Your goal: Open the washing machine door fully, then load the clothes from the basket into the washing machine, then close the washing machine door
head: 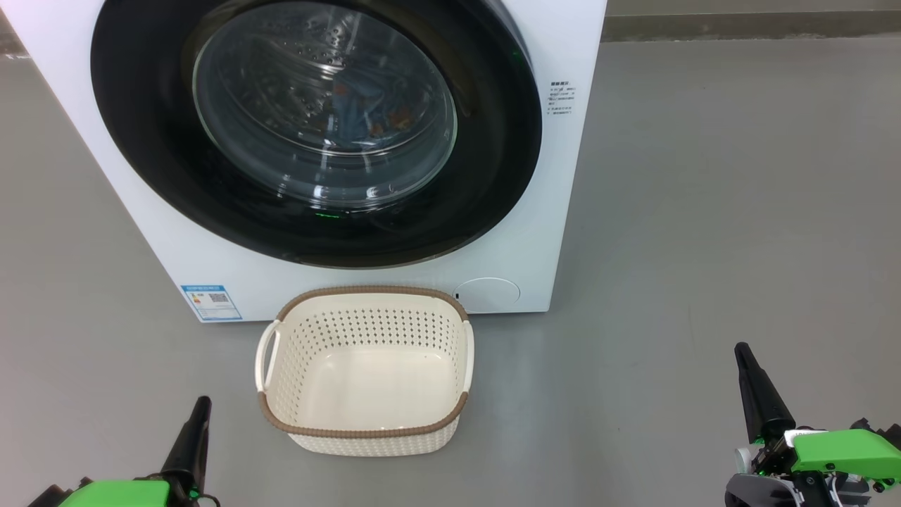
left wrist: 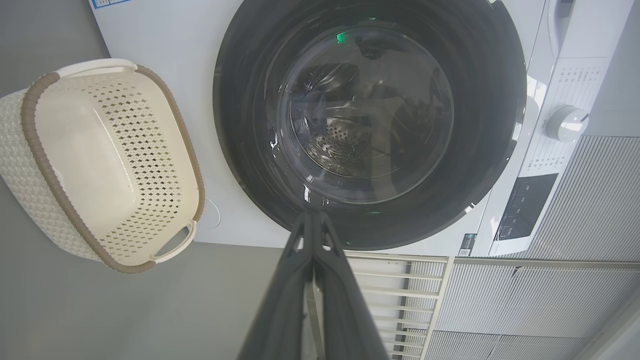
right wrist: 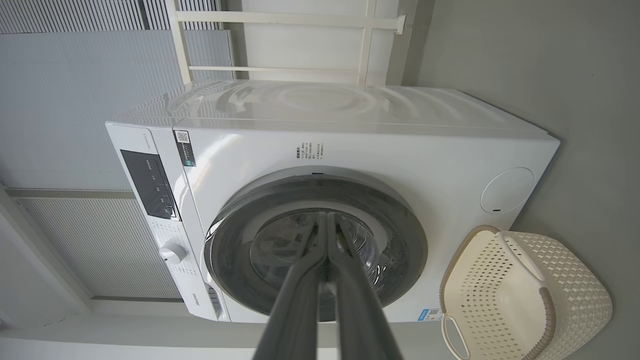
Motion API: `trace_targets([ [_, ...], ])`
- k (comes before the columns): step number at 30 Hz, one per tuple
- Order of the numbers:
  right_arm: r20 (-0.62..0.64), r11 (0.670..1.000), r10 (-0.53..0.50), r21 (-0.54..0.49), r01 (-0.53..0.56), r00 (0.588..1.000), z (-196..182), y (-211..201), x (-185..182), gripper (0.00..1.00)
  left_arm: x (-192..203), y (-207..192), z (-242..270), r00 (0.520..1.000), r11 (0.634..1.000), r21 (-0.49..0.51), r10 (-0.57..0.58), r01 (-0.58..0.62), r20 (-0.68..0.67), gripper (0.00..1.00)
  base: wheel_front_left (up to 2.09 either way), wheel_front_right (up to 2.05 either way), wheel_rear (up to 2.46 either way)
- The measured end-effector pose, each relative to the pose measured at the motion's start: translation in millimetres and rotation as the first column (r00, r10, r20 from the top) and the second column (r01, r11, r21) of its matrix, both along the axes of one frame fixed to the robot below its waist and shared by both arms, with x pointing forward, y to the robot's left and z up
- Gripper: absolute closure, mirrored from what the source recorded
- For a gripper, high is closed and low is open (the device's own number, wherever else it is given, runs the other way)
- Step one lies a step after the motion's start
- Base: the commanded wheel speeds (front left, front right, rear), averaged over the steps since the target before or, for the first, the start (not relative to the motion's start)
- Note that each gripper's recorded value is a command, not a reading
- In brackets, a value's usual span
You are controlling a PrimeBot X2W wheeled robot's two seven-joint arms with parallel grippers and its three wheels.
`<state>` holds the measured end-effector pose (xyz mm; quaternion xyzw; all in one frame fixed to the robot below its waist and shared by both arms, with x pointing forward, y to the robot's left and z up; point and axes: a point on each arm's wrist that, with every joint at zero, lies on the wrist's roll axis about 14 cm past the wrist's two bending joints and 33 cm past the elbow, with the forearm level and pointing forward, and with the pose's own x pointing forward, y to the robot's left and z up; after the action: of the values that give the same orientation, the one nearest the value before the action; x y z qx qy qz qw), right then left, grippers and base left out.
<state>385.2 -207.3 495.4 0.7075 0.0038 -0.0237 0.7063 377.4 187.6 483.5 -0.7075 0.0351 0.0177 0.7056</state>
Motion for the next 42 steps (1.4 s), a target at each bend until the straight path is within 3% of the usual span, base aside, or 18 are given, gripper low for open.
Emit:
trace_targets([
  [42, 0.000, 1.000, 0.002, 0.002, -0.002, 1.000, 0.0, 0.1, -0.1, 1.00, 0.0, 0.1, -0.1, 1.000, 1.000, 0.000, 0.001, -0.001, 0.000, 1.00, 0.00, 0.00, 0.00],
])
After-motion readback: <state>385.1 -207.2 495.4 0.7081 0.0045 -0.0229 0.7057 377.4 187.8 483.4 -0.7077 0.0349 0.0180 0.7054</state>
